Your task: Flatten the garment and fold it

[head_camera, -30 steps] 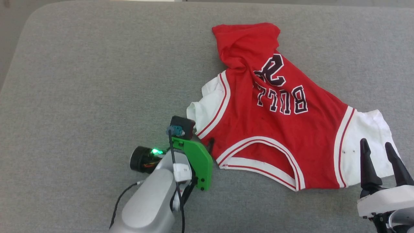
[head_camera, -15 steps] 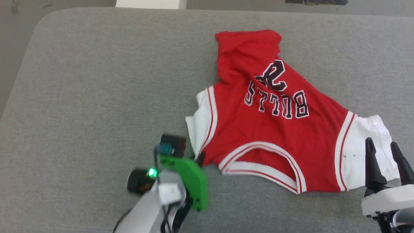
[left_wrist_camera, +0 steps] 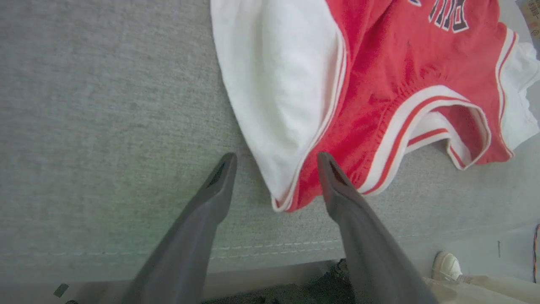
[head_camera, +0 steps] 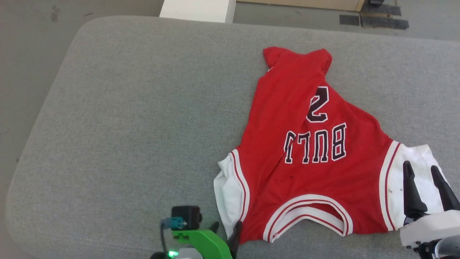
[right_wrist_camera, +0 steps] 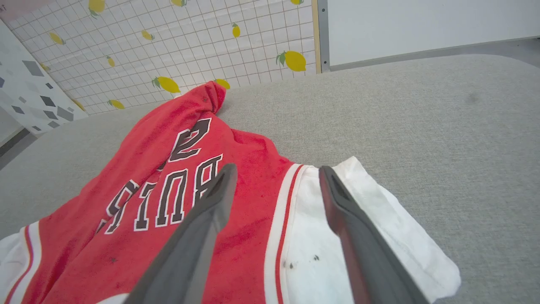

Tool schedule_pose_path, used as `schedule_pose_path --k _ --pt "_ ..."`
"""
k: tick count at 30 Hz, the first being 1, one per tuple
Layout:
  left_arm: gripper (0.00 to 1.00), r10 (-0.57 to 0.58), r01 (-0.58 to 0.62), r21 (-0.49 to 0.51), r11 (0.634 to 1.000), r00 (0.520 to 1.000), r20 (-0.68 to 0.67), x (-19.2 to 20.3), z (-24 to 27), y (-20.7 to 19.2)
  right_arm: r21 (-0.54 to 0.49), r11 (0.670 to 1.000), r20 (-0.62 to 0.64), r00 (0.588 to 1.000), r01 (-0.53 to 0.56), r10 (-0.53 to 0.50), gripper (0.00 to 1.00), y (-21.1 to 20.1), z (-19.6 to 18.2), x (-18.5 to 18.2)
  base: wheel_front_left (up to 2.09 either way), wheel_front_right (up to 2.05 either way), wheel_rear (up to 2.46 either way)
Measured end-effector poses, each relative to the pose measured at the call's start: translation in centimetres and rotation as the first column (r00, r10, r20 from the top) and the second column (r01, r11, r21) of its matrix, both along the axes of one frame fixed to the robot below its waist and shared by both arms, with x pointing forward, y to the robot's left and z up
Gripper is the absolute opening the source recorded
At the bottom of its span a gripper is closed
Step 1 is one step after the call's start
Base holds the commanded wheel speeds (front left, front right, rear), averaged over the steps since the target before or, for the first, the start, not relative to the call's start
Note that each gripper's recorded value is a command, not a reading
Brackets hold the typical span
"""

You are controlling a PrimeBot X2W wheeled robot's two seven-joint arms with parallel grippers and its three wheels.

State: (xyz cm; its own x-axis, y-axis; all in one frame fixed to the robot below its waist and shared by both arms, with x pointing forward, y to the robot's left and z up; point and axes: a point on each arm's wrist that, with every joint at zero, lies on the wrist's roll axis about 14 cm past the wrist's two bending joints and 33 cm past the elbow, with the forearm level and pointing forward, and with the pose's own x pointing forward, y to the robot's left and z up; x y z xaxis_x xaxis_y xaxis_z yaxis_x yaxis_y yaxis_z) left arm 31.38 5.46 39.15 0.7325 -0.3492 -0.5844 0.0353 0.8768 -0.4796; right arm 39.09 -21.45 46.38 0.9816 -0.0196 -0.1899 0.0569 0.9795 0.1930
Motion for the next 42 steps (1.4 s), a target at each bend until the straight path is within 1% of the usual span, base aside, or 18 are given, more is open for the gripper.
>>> schedule_pose_path --k 3,5,7,8,9,11,13,16,19,22,25,30,34,35,36,39,42 --pt "1.00 0.060 -0.057 -0.037 0.998 0.996 0.062 1.2 2.0 1.2 -0.001 1.000 0.002 1.000 -0.003 0.003 1.00 0.0 0.2 -0.5 0.00 0.00 0.00" --pt "1.00 0.088 -0.085 -0.029 0.996 0.989 0.119 2.1 3.4 2.6 -0.001 1.000 0.008 1.000 -0.002 0.002 1.00 0.0 0.5 -0.7 0.00 0.00 0.00" --pt "1.00 0.091 -0.099 0.036 0.994 0.980 0.174 2.9 4.2 4.6 -0.001 1.000 0.012 1.000 -0.003 0.003 1.00 0.0 0.6 -0.7 0.00 0.00 0.00" --pt "1.00 0.069 -0.092 0.103 0.990 0.976 0.205 3.4 4.4 5.7 -0.001 1.000 0.012 1.000 -0.004 0.004 1.00 0.1 0.6 -0.7 0.00 0.00 0.00" --pt "1.00 0.056 -0.090 0.144 0.985 0.973 0.224 4.0 4.6 6.6 0.000 1.000 0.009 1.000 -0.006 0.006 1.00 0.1 0.5 -0.7 0.00 0.00 0.00" --pt "1.00 0.032 -0.079 0.190 0.979 0.970 0.240 5.1 4.9 7.2 0.001 1.000 0.002 1.000 -0.010 0.010 1.00 0.3 0.2 -0.6 0.00 0.00 0.00" --pt "1.00 -0.021 -0.033 0.230 0.973 0.974 0.227 5.9 4.5 6.8 0.003 1.000 -0.007 1.000 -0.012 0.012 1.00 0.4 -0.1 -0.6 0.00 0.00 0.00" --pt "1.00 -0.109 0.059 0.262 0.963 0.977 0.181 6.4 3.3 5.5 0.002 1.000 -0.018 1.000 -0.006 0.006 1.00 0.2 -0.4 -0.5 0.00 0.00 0.00" --pt "1.00 -0.192 0.157 0.274 0.949 0.976 0.107 6.1 1.6 4.1 0.000 1.000 -0.026 1.000 0.008 -0.008 1.00 -0.3 -0.7 -0.5 0.00 0.00 0.00" --pt "1.00 -0.252 0.228 0.278 0.933 0.966 0.053 5.9 0.2 3.1 -0.004 1.000 -0.033 0.999 0.024 -0.024 1.00 -0.8 -0.9 -0.7 0.00 0.00 0.00" --pt "1.00 -0.294 0.275 0.269 0.923 0.955 0.031 5.9 -0.5 2.0 -0.009 0.999 -0.043 0.998 0.041 -0.041 1.00 -1.4 -1.2 -0.8 0.00 0.00 0.00" --pt "1.00 -0.326 0.312 0.244 0.918 0.945 0.018 6.4 -1.0 0.5 -0.013 0.998 -0.053 0.997 0.054 -0.055 1.00 -1.8 -1.6 -0.8 0.00 0.00 0.00" --pt "1.00 -0.348 0.342 0.254 0.905 0.937 -0.021 6.5 -2.1 0.1 -0.012 0.998 -0.051 0.997 0.054 -0.055 1.00 -1.8 -1.7 -0.5 0.00 0.00 0.00" --pt "0.72 -0.360 0.354 0.267 0.896 0.933 -0.030 6.6 -2.3 0.0 -0.012 0.998 -0.052 0.997 0.054 -0.054 1.00 -1.8 -1.7 -0.5 0.00 0.00 0.00" --pt "0.00 -0.365 0.360 0.280 0.890 0.930 -0.035 6.8 -2.5 0.0 -0.011 0.998 -0.053 0.997 0.054 -0.054 1.00 -1.8 -1.8 -0.5 0.00 0.00 0.00" --pt "0.00 -0.381 0.374 0.291 0.881 0.924 -0.035 7.2 -2.8 -0.2 -0.011 0.998 -0.049 0.997 0.054 -0.054 1.00 -1.8 -1.7 -0.3 0.00 0.00 0.00" --pt "0.00 -0.370 0.358 0.276 0.892 0.929 -0.008 7.5 -2.7 -0.6 -0.012 0.998 -0.044 0.997 0.058 -0.059 1.00 -1.9 -1.5 -0.2 0.00 0.00 0.00"
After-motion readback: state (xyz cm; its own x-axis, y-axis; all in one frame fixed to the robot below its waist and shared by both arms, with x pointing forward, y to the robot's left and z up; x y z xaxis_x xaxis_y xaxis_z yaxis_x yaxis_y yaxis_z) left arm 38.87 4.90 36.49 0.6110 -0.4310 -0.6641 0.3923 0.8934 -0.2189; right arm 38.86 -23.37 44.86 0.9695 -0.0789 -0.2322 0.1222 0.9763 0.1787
